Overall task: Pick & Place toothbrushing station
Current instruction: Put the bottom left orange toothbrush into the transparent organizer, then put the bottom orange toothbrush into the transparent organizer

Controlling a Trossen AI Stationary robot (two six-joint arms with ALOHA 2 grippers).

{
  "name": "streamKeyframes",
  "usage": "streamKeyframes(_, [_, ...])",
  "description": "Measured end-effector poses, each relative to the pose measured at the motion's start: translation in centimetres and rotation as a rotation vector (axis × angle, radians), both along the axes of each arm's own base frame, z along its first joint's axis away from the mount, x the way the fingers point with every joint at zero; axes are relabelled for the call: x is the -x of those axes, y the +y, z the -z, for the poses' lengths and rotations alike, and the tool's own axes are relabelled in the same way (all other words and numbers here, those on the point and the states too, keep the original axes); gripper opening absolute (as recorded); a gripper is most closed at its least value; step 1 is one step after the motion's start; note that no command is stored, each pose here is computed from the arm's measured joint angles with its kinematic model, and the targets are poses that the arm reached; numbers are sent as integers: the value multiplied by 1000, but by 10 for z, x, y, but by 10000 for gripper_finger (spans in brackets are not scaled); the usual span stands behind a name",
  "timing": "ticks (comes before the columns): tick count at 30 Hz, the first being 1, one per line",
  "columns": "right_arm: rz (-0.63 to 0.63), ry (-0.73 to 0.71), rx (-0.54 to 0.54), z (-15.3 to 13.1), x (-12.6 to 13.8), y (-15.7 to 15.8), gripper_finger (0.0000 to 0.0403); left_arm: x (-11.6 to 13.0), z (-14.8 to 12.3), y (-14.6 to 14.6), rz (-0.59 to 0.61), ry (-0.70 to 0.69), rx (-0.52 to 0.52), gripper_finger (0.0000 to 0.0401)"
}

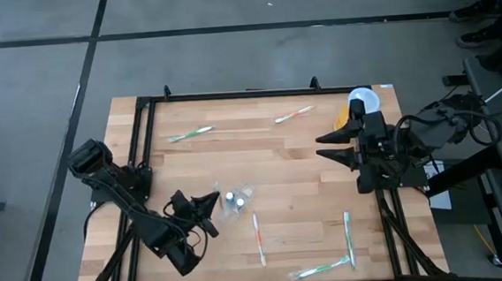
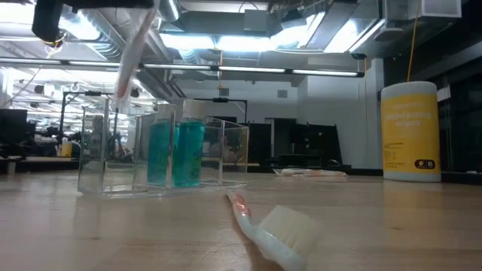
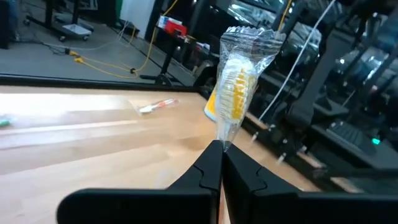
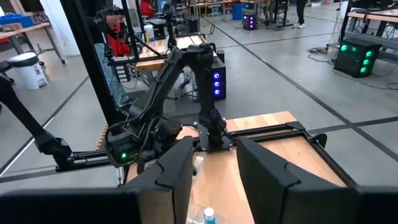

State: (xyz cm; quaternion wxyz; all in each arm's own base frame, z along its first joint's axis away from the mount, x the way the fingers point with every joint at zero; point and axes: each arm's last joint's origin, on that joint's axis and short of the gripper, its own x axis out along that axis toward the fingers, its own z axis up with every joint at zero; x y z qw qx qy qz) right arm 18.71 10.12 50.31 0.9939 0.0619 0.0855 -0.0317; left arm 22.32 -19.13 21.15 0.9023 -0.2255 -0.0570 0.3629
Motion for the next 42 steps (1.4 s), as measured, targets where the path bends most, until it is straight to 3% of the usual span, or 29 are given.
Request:
streamKeyframes(14, [-26, -16, 12, 5, -19, 17, 128, -1, 44, -6, 5, 55, 12, 9])
streamKeyframes(25, [-32, -22, 0, 5, -20, 19, 128, 1, 53, -3, -9, 82, 47, 123])
streamKeyframes(34, [-80, 34, -38, 12, -23, 25, 128, 9, 42, 6, -19, 87, 10, 200])
streamKeyframes(39, [-102, 189, -19, 34, -32, 36, 128, 20, 17, 16, -13, 83, -23, 200])
streamKeyframes(42, [-159, 352, 14, 55, -39, 42, 128, 31, -6, 22, 8, 102, -41, 199])
